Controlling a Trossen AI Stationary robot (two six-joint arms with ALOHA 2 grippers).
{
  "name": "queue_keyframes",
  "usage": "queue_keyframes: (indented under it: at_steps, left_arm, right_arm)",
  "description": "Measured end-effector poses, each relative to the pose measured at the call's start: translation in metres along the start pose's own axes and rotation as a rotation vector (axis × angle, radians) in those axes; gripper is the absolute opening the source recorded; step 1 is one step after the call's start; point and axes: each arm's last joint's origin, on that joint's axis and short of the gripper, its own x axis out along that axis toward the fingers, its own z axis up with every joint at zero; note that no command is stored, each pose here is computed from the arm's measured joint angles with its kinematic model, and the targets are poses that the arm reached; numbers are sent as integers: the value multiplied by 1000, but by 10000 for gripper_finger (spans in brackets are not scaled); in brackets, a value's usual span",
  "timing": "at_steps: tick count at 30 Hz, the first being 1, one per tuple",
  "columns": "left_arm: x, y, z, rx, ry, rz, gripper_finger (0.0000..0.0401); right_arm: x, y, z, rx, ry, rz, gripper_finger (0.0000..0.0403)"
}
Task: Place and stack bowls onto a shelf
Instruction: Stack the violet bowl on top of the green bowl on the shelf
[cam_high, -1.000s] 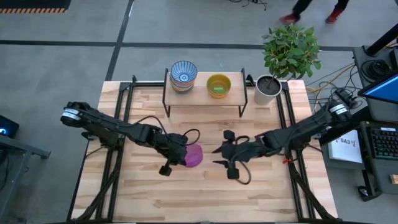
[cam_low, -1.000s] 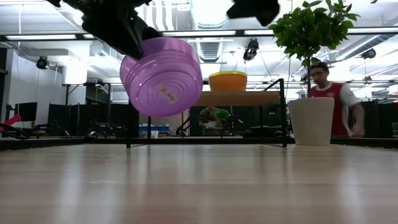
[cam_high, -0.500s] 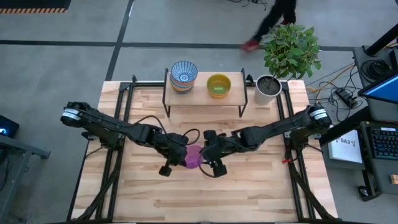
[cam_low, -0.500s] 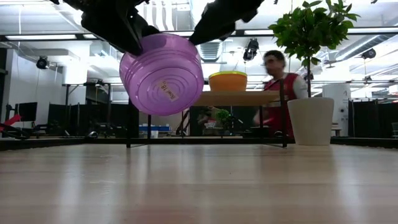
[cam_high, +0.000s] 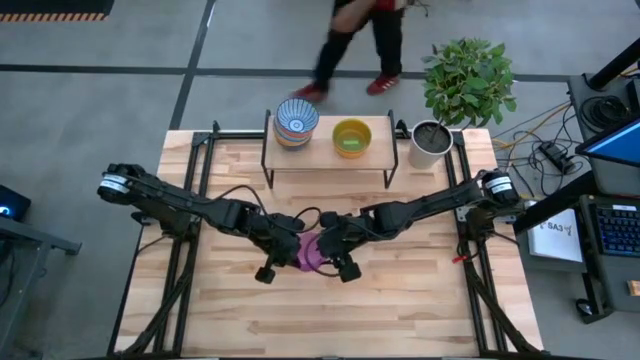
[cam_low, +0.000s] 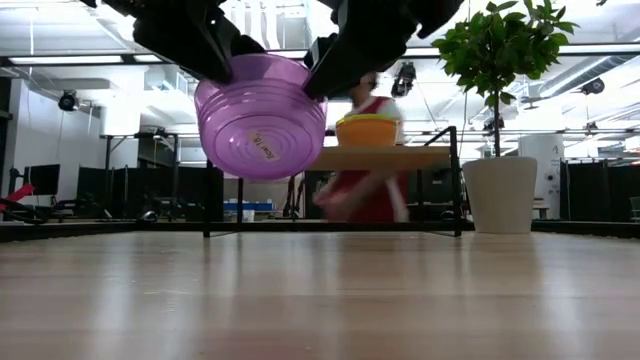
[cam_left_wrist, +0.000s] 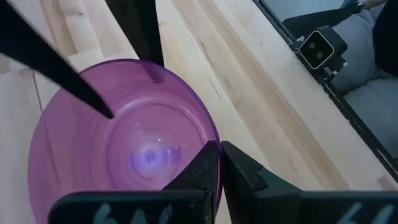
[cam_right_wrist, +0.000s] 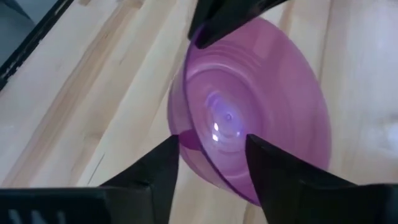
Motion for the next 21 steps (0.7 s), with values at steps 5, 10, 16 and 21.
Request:
queue_keyframes:
  at_steps: [5,10,16,21]
  left_arm:
    - [0,0,0,2,-1,5,0]
    - [0,1,1,5,-9,9,0]
    - [-1,1,4,5,-38,20,35]
    - [-1,1,4,12,-41,29,97]
  right_arm:
    - [0,0,0,-33,-4,8,104]
    - [0,3,0,-65,-16,67,20]
    - [0,2,2,-56,-31,62,12]
    - [0,2,2,-42,-27,59,12]
